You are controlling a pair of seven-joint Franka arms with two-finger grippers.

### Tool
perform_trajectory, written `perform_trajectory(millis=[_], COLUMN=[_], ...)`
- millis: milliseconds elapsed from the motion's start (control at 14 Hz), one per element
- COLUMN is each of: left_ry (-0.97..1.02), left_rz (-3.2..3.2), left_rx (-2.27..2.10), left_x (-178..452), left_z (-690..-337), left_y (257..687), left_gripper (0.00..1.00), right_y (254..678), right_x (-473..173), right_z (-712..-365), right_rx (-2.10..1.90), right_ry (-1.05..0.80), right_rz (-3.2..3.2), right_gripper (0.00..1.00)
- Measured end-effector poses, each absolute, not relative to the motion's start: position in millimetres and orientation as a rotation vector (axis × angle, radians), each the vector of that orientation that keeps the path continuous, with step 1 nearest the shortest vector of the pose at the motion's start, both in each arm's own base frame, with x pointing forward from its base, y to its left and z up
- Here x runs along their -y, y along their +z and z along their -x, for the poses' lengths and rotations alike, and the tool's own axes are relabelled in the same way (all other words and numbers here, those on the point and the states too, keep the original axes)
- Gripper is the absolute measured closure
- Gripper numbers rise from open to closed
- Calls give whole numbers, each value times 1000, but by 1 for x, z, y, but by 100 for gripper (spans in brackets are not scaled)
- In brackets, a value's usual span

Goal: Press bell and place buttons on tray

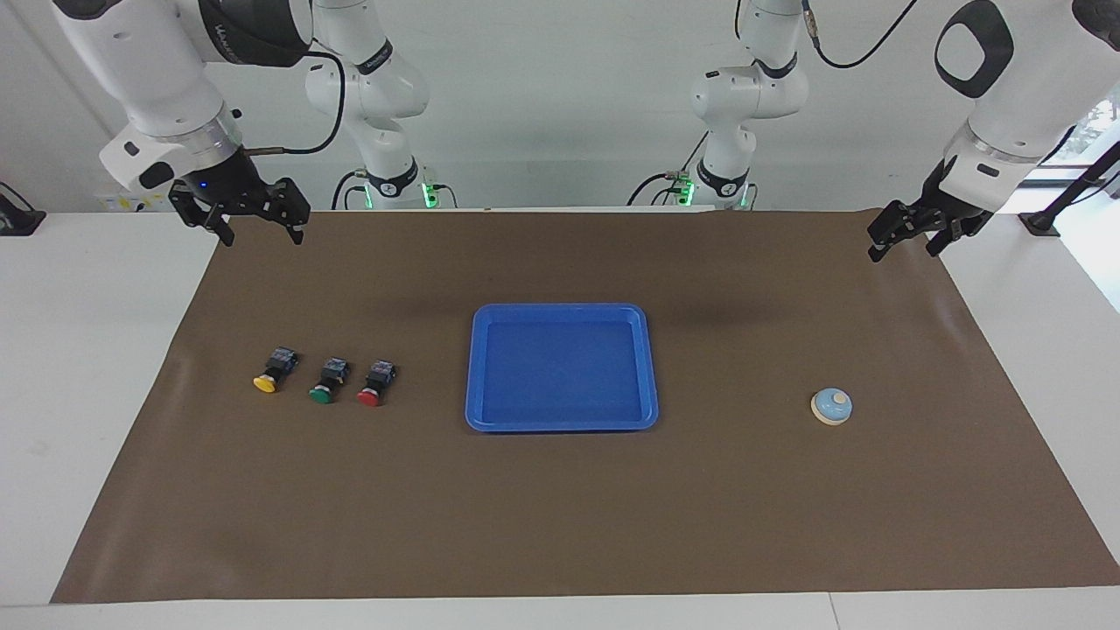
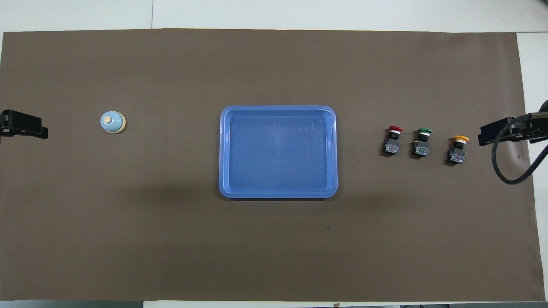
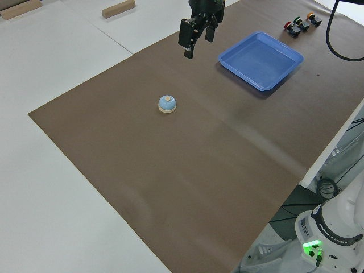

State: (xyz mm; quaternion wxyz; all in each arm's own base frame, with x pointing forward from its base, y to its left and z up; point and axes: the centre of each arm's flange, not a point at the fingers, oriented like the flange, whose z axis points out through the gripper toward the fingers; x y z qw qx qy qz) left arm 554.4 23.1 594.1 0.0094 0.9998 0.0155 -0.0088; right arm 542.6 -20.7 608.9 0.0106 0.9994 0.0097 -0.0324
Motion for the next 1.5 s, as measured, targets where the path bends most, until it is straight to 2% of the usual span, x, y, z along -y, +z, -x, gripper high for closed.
perform_trajectory(millis=[714,786,857,1071,1286,1357,1500], left_ry=[-22,-15,0,34,95,109,130], left_rz=[-3122,-3122,-3123,-3123,-3125,-3127,-3132], left_rx=[-49,-51,-56,-96,-155,-162,-159], left_x=[-23,-24,-25,-36,-57,-60,-61], left_z=[-554,-555,-556,-559,-575,-587,-612], left_y=[594,592,587,562,512,486,434], left_gripper=[0,7,22,59,95,99,99], right_y=[609,609,609,609,609,609,609], right_x=[21,21,21,21,21,21,21], right_z=[-543,-543,-543,-543,-543,-543,-543], right_rx=[-30,-30,-30,-30,-30,-30,-30], right_ry=[-101,-101,-101,-101,-101,-101,-101], right_rz=[-3119,-3119,-3119,-3119,-3119,-3119,-3119], right_gripper=[0,0,0,0,0,0,0])
